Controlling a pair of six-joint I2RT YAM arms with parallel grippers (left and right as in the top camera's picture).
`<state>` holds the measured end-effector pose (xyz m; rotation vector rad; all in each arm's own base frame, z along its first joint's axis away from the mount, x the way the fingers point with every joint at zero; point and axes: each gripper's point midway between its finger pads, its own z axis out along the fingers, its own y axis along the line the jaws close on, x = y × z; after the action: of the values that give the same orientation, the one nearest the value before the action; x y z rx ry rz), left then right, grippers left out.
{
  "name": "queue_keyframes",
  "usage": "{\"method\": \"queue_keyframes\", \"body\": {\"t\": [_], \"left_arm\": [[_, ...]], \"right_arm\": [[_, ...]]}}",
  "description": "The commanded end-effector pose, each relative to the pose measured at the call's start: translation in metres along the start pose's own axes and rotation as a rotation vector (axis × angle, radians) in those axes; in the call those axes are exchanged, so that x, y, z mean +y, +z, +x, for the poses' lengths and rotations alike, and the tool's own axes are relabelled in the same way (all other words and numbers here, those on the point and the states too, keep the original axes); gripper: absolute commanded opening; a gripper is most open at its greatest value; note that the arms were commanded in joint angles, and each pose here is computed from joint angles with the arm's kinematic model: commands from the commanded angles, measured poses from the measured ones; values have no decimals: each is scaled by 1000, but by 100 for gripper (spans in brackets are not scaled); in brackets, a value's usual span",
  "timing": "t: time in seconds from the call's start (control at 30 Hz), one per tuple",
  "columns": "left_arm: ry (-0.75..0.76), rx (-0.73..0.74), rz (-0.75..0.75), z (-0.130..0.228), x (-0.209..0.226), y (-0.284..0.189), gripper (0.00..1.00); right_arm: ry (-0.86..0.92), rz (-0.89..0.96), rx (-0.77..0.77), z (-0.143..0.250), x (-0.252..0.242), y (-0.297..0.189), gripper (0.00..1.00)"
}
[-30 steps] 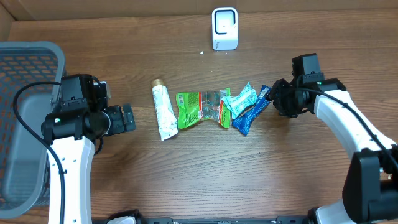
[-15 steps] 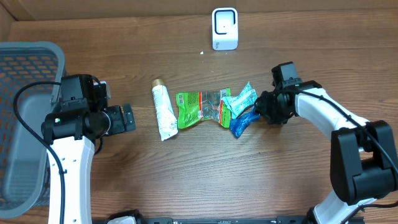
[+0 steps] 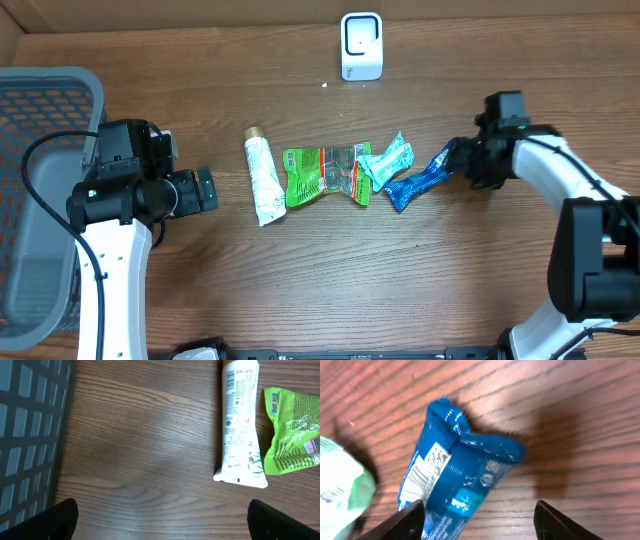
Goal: Scan the item barcode
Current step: 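Grasp the blue wrapper with the right gripper and straighten it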
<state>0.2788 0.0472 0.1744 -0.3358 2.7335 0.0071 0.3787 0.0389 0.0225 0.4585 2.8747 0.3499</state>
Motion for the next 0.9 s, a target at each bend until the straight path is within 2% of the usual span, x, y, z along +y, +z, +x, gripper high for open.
{"method": "queue_keyframes", "body": {"t": [0.0, 0.07, 0.1, 0.17, 0.27, 0.47, 0.87], "left_arm": [[20, -5, 11, -1, -2, -1, 100], [20, -5, 11, -1, -2, -1, 100], [20, -5, 11, -1, -2, -1, 100], [20, -5, 11, -1, -2, -1, 99], [19, -5, 11, -1, -2, -1, 99], [20, -5, 11, -1, -2, -1, 99], [20, -5, 11, -1, -2, -1, 100]], "right_arm": [[-1, -236, 20, -22, 37, -32, 70], [47, -328, 82, -16, 52, -45, 68], [101, -355, 128, -9, 57, -49, 64], [214, -326, 228, 13, 56, -47, 62], [253, -262, 299, 44, 59, -29, 59], [164, -198, 304, 71, 67, -5, 58], [45, 176, 179, 82, 23, 15, 54]]}}
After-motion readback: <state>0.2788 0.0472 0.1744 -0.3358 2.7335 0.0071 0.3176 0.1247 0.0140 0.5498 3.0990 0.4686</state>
